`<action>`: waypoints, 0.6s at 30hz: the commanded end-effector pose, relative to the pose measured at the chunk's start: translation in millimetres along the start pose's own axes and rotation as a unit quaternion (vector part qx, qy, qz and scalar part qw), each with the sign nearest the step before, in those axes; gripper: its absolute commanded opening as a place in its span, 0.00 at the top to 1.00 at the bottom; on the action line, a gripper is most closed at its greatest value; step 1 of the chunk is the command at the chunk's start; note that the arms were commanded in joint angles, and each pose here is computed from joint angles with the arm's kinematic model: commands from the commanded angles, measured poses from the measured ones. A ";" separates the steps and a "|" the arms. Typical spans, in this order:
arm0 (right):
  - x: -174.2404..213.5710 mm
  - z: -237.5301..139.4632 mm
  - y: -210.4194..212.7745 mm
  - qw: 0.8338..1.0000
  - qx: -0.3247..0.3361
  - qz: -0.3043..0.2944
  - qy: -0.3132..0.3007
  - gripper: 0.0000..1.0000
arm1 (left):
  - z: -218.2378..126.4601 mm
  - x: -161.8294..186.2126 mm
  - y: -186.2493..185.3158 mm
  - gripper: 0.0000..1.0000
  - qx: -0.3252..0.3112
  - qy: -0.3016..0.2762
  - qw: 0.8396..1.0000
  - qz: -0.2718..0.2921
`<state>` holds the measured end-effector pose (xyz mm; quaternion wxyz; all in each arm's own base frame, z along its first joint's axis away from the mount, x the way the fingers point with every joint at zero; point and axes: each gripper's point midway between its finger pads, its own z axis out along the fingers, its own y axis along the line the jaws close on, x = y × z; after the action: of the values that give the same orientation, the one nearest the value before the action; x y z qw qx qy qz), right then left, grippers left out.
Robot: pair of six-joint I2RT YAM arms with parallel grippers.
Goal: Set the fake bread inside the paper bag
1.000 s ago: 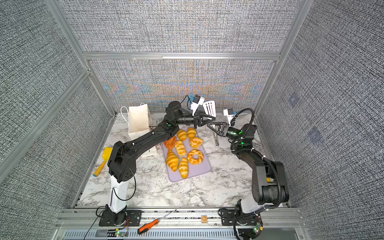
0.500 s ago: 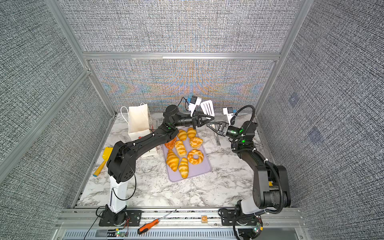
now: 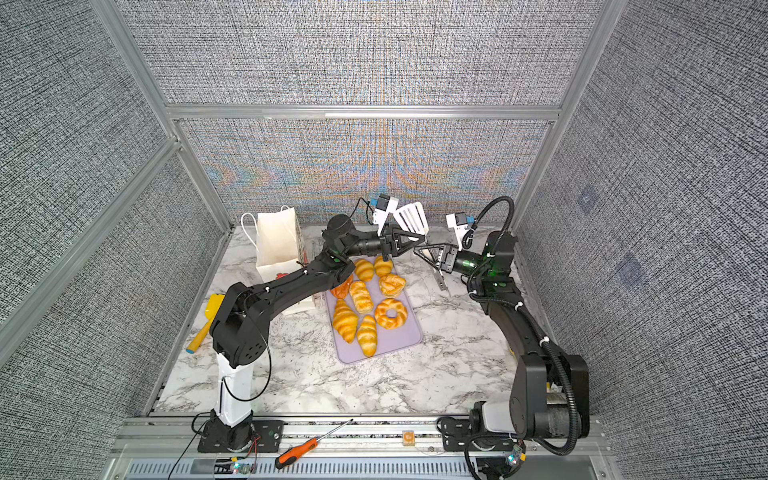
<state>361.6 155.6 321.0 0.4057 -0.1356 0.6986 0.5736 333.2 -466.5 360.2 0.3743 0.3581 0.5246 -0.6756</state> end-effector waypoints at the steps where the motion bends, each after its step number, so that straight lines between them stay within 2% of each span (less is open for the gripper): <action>1: -4.1 -1.5 -4.7 1.000 0.019 -0.009 -0.011 0.42 | -2.6 -13.8 -12.2 0.77 0.017 -0.019 0.999 0.025; 9: -0.7 -3.5 -6.0 0.999 0.037 -0.015 -0.002 0.44 | -3.9 -12.3 -8.7 0.59 0.015 -0.021 0.999 0.019; 18: 3.7 -12.5 -19.3 0.995 0.093 -0.016 0.014 0.44 | -19.5 -6.8 8.2 0.49 -0.034 -0.025 0.999 -0.001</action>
<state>366.0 143.4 312.3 0.4150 -0.1171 0.7385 0.5183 343.0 -453.1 353.2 0.3833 0.3325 0.5393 -0.6721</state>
